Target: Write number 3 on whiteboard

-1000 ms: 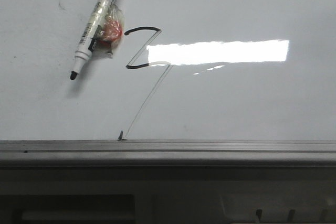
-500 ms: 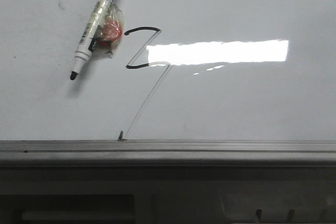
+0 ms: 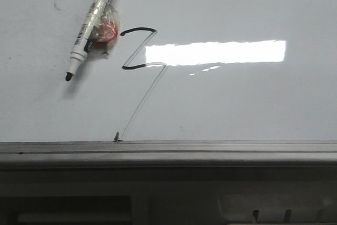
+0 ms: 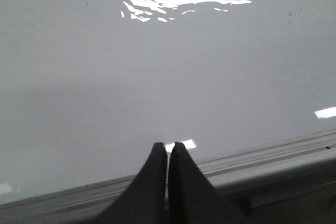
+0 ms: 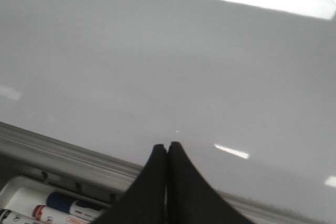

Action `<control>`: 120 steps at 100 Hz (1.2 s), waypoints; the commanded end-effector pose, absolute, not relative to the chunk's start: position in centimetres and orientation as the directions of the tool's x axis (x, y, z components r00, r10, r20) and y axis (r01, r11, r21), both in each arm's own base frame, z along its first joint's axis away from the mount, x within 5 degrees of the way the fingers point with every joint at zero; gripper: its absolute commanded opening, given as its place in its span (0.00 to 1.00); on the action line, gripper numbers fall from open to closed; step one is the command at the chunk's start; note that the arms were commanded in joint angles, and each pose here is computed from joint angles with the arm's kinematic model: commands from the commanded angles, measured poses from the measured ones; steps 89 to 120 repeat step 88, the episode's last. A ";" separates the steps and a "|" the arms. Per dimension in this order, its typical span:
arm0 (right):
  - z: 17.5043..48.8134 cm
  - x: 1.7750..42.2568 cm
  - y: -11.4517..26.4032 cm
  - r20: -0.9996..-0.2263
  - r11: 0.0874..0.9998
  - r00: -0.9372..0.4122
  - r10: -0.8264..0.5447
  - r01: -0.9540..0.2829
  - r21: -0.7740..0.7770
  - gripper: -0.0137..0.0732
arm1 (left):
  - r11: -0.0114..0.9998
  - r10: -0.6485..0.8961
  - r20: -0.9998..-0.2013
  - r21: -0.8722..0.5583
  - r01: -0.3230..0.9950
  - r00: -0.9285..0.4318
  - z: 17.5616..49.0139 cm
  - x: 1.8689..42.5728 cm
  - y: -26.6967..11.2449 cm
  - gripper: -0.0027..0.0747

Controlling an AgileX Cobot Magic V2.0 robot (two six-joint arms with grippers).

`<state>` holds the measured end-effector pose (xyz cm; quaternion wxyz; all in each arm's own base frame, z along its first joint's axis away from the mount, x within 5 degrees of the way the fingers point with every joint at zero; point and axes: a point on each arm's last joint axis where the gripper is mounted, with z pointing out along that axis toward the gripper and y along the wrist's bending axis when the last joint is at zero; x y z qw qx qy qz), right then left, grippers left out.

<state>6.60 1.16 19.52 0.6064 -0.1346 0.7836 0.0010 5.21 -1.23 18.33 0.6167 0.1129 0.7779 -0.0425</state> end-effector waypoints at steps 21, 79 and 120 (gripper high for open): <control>17.2 5.4 0.0 -0.950 0.983 -0.254 -0.181 -0.052 -0.174 0.09 | 0.975 0.095 -0.984 0.062 0.212 -0.152 18.6 5.2 -1.2 0.01; 17.3 5.3 0.0 -0.954 0.983 -0.237 -0.181 -0.049 -0.175 0.09 | 0.975 0.093 -0.984 0.060 0.212 -0.153 18.6 5.2 -1.2 0.01; 17.3 5.3 0.0 -0.954 0.983 -0.237 -0.181 -0.049 -0.175 0.09 | 0.975 0.093 -0.984 0.060 0.212 -0.153 18.6 5.2 -1.2 0.01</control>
